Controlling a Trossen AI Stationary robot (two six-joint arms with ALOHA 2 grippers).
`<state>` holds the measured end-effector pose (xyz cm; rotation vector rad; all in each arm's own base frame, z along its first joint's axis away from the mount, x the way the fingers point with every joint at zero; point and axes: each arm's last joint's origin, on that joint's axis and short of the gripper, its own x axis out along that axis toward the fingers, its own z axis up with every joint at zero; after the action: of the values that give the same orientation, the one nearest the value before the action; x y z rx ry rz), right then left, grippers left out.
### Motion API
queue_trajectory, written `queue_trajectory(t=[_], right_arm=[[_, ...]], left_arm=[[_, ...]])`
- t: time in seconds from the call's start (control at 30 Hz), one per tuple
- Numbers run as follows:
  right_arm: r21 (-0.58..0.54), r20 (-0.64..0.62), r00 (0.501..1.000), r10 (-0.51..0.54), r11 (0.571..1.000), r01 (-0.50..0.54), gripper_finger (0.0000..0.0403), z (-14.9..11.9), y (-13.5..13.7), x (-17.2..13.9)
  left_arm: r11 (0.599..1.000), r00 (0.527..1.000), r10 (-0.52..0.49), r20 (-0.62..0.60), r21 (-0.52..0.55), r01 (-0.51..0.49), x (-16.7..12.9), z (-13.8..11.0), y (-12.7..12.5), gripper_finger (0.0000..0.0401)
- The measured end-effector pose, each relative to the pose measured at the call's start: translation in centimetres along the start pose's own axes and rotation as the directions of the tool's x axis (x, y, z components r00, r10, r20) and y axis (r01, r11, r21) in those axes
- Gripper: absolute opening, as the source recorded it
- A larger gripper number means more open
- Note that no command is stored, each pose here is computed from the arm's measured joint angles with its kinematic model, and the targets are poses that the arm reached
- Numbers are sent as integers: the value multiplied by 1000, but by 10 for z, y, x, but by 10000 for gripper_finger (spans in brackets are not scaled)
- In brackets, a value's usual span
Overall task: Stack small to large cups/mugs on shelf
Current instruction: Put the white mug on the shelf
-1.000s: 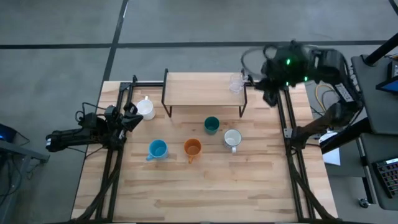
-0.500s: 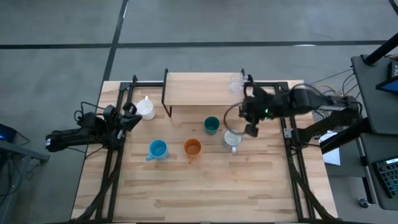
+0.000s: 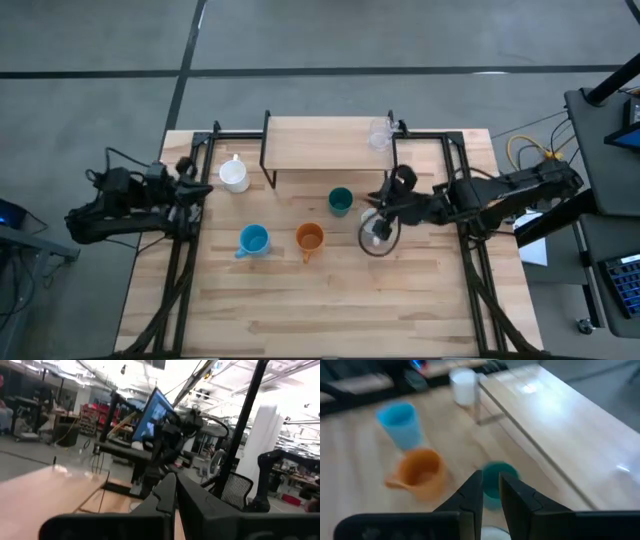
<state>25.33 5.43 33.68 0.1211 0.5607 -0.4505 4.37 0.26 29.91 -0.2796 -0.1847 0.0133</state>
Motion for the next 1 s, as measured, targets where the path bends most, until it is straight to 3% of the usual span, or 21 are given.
queue_trajectory(t=[0.1, 0.23, 0.47, 0.67, 0.73, 0.83, 0.9, 1.0], right_arm=[[33, 89, 995, 51, 998, -54, 56, -6, 14, 1], [92, 249, 963, 101, 988, -127, 56, -12, 30, 3], [206, 522, 833, 184, 920, -333, 56, -22, 41, 5], [181, 578, 774, 259, 884, -431, 56, -17, 47, -5], [158, 591, 762, 266, 888, -433, 56, -9, 51, -8], [76, 616, 739, 271, 914, -398, 56, 8, 57, -17], [14, 628, 729, 271, 933, -359, 56, 24, 63, -22], [-87, 590, 758, 276, 956, -280, 56, 44, 72, -30]], left_arm=[[1000, 999, -12, 32, 29, 11, -5, 9, -3, 0], [1000, 999, -18, 51, -9, 19, -8, 13, -5, 0], [997, 997, -65, 32, -37, 66, -8, 12, -6, 0], [961, 960, -275, -45, -37, 273, -10, 9, -12, 0], [961, 960, -272, -63, -56, 269, -10, 7, -11, 0], [985, 978, -162, -134, -78, 152, -10, -1, -6, 0], [998, 982, -6, -190, -56, -5, -11, -9, 0, 0], [964, 942, 246, -229, -40, -262, -13, -17, 10, 0]])
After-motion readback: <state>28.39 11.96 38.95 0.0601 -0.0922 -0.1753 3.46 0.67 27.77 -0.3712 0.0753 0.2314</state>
